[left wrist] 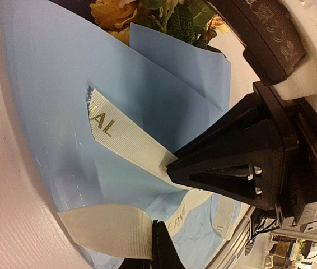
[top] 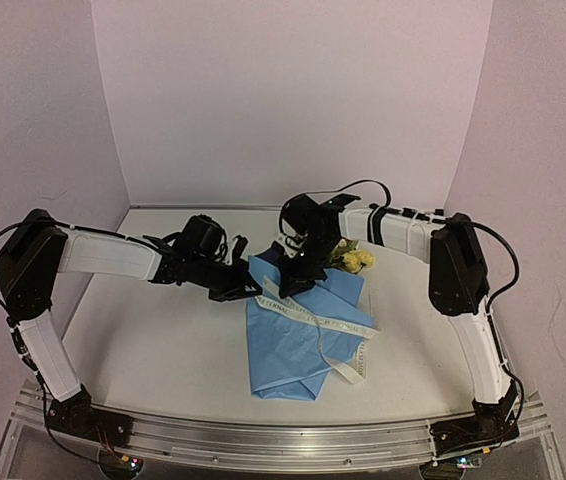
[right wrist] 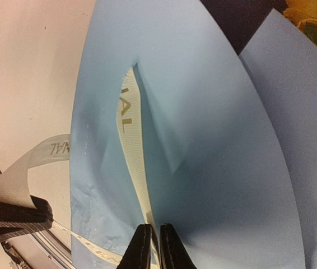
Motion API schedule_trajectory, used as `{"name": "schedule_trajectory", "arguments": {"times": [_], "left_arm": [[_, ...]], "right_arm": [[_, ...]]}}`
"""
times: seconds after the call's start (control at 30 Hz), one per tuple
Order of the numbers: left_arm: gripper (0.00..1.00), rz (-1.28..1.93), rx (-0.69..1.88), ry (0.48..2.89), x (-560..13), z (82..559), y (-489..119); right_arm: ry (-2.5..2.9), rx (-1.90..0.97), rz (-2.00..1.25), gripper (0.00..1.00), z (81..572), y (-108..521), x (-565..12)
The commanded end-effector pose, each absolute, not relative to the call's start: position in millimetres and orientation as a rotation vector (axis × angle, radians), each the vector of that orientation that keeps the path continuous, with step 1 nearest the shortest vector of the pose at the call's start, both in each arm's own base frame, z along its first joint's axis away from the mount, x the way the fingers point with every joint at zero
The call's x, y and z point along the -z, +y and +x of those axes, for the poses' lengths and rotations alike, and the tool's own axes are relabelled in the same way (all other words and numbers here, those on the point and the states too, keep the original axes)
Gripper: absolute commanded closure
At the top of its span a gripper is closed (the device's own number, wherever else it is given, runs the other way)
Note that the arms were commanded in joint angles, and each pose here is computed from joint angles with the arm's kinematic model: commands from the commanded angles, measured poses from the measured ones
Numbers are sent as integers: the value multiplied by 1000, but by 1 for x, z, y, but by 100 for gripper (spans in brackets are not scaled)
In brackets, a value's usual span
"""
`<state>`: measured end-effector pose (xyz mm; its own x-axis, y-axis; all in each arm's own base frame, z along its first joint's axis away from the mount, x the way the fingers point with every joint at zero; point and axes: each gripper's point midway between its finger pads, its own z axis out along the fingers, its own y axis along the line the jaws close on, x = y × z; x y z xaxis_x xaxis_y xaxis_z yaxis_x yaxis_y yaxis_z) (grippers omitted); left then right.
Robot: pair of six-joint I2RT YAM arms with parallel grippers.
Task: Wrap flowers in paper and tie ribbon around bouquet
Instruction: Cross the ribbon over the folded bouquet.
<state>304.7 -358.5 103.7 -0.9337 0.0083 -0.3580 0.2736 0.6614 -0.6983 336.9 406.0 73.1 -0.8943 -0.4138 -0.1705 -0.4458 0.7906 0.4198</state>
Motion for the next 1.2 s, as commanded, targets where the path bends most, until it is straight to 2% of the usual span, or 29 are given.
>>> {"name": "schedule_trajectory", "arguments": {"times": [0.0,0.47,0.67,0.93,1.17], "left_arm": [[100,258,1193,2465,-129,310,-359],[98,328,1231,2378,-146,311,-359],[96,356,1272,2351,-150,308,-362],[95,275,1222,2441,-120,316,-346],[89,283,1227,2456,-113,320,-345]], "right_arm": [[2885,-795,-742,97,329,419,-80],[2916,-1226,-844,100,289,450,-87],[2971,-1173,-791,97,294,449,-68],[2944,-1331,-831,98,281,455,-78],[2908,-1530,-855,97,270,465,-94]]}}
